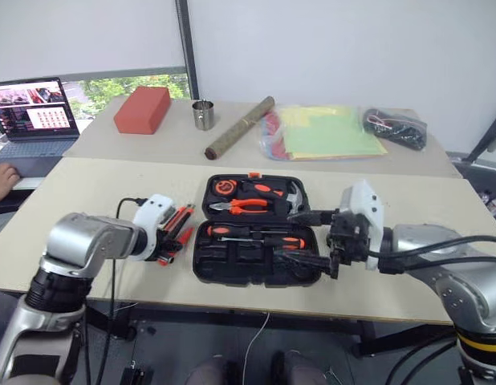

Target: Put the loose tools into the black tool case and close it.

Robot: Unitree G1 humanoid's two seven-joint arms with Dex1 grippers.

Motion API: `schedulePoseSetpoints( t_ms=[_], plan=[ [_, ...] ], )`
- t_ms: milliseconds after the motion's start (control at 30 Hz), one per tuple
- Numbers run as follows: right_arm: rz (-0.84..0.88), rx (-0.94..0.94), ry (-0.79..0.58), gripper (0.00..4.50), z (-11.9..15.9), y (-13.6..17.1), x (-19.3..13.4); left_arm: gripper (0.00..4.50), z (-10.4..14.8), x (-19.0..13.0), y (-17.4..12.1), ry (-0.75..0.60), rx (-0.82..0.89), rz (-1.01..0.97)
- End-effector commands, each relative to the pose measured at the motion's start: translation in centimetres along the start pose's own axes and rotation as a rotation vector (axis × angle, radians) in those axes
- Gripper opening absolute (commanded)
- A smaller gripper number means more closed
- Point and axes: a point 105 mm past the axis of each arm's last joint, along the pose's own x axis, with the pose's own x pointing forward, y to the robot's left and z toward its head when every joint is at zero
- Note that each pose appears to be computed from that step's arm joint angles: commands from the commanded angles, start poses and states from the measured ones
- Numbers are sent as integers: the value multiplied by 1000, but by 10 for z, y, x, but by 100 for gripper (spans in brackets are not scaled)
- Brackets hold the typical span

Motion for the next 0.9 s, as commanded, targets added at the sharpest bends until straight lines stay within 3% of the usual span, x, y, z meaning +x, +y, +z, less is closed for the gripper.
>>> schedulePoseSetpoints(
  t_ms=[33,133,233,300,400,567,900],
  plan=[
    [47,-62,-3,450,9,11,-6,42,36,-24,-4,-135,239,-69],
    [59,-80,19,450,7,13,-7,42,55,-33,2,-169,397,-83],
    [51,-73,18,450,6,12,-8,42,79,-37,-30,-251,551,-287],
    [45,-74,17,450,6,10,-7,42,81,-37,-49,-251,667,-408],
    [26,-72,5,450,8,7,-6,42,67,-24,-70,-146,875,-605],
    [-7,-68,-2,450,8,5,-6,42,59,1,-71,-20,923,-688],
    [-82,-51,-12,450,6,3,-9,42,62,31,-91,43,850,-779]
  ],
)
